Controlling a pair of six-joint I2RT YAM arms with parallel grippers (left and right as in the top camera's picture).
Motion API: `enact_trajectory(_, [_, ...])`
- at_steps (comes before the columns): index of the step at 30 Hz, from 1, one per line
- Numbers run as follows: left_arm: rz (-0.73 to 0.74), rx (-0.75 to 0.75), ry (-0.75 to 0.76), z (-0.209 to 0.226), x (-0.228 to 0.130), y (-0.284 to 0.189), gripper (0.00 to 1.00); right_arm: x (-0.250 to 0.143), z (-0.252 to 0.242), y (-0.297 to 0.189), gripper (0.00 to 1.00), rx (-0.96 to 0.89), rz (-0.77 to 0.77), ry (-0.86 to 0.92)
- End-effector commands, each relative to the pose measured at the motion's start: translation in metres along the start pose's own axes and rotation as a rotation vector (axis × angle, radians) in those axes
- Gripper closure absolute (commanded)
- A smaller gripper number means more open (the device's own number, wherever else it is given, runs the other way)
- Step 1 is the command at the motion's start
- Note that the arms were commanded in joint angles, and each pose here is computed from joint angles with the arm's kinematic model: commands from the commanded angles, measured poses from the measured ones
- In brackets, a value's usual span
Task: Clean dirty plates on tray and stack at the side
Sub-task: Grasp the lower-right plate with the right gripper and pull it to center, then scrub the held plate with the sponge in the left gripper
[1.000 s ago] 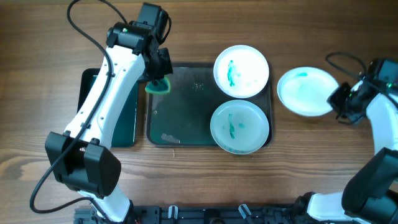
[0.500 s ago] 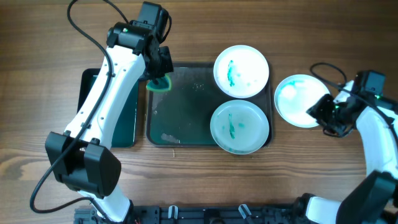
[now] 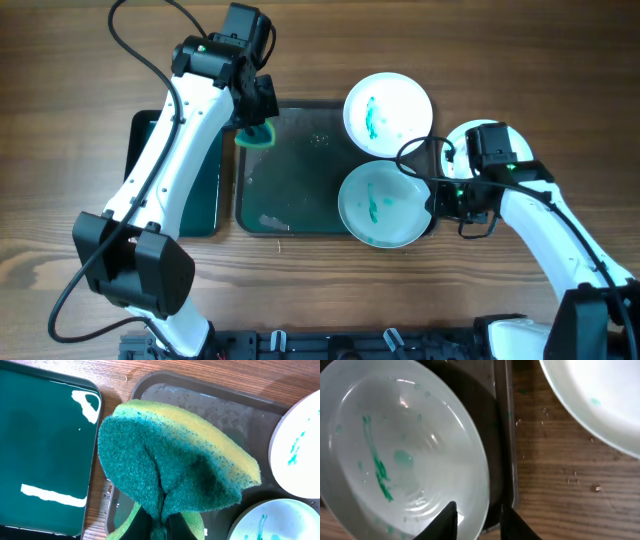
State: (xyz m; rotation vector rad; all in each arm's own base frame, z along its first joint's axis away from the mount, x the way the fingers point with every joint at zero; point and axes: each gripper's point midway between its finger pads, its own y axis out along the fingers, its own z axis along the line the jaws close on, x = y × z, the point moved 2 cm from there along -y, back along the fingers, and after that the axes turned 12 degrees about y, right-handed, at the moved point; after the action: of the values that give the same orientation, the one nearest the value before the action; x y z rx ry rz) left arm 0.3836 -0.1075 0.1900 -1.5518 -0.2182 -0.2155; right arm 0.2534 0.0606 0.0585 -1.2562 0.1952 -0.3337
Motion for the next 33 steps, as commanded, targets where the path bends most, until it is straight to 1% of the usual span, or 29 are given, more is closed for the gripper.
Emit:
enact_trajectory(1, [0.003, -0.004, 0.015, -0.002, 0.000, 0.000, 0.96, -0.001, -0.007, 0.019, 0.72, -0.034, 0.042, -0.033])
enact_trajectory(2, [0.006, -0.003, 0.016, -0.002, -0.001, 0.000, 0.96, -0.001, -0.008, 0.024, 0.73, -0.038, 0.052, -0.029])
enact_trajectory(3, [0.008, -0.003, 0.016, -0.001, -0.001, 0.000, 0.96, 0.000, -0.007, 0.030, 0.75, -0.023, 0.065, -0.043])
enact_trajectory(4, [0.010, -0.002, 0.016, -0.001, -0.001, 0.000, 0.96, -0.001, -0.001, 0.034, 0.83, 0.018, 0.083, -0.076])
enact_trajectory(7, [0.010, -0.002, 0.016, -0.001, -0.001, 0.000, 0.96, -0.003, 0.006, 0.037, 0.96, 0.064, 0.106, -0.078])
enact_trajectory(9, [0.010, -0.002, 0.016, -0.001, -0.002, 0.000, 0.96, -0.002, 0.009, 0.032, 0.96, 0.070, 0.109, -0.075])
enact_trajectory(12, [0.010, -0.003, 0.016, -0.002, -0.002, 0.000, 0.96, -0.003, 0.030, 0.018, 0.96, 0.106, 0.130, -0.107])
enact_trajectory(14, [0.010, -0.003, 0.016, -0.002, -0.002, 0.000, 0.96, -0.002, 0.060, 0.010, 0.96, 0.136, 0.118, -0.126])
enact_trajectory(15, [0.011, -0.002, 0.016, -0.001, -0.002, 0.000, 0.96, -0.001, 0.082, 0.011, 0.96, 0.141, 0.076, -0.119])
enact_trajectory(16, [0.013, -0.002, 0.016, -0.001, -0.002, 0.000, 0.96, 0.002, 0.094, 0.015, 0.96, 0.129, 0.027, -0.070])
enact_trajectory(18, [0.017, 0.000, 0.016, -0.001, -0.003, 0.000, 0.96, 0.008, 0.111, 0.022, 0.96, 0.097, -0.074, 0.035])
enact_trajectory(20, [0.017, -0.001, 0.016, -0.001, -0.003, 0.000, 0.96, 0.014, 0.126, 0.033, 0.96, 0.097, -0.146, 0.090])
enact_trajectory(23, [0.017, 0.000, 0.016, -0.001, -0.003, 0.000, 0.96, 0.014, 0.138, 0.058, 0.95, 0.117, -0.143, 0.122])
enact_trajectory(26, [0.017, -0.001, 0.016, -0.001, -0.003, 0.000, 0.96, 0.010, 0.147, 0.080, 0.96, 0.154, -0.088, 0.090])
enact_trajectory(27, [0.018, -0.001, 0.008, -0.001, -0.003, 0.000, 0.96, 0.009, 0.148, 0.081, 0.94, 0.158, -0.077, 0.081])
enact_trajectory(29, [0.020, -0.008, -0.011, -0.002, -0.004, 0.000, 0.96, 0.010, 0.152, 0.078, 0.83, 0.167, -0.075, 0.044])
enact_trajectory(31, [0.026, -0.025, -0.010, -0.005, -0.005, 0.000, 0.96, 0.011, 0.152, 0.075, 0.76, 0.147, -0.069, -0.002])
enact_trajectory(33, [0.032, -0.043, -0.010, -0.008, -0.005, 0.000, 0.96, 0.014, 0.149, 0.075, 0.74, 0.138, -0.066, -0.032])
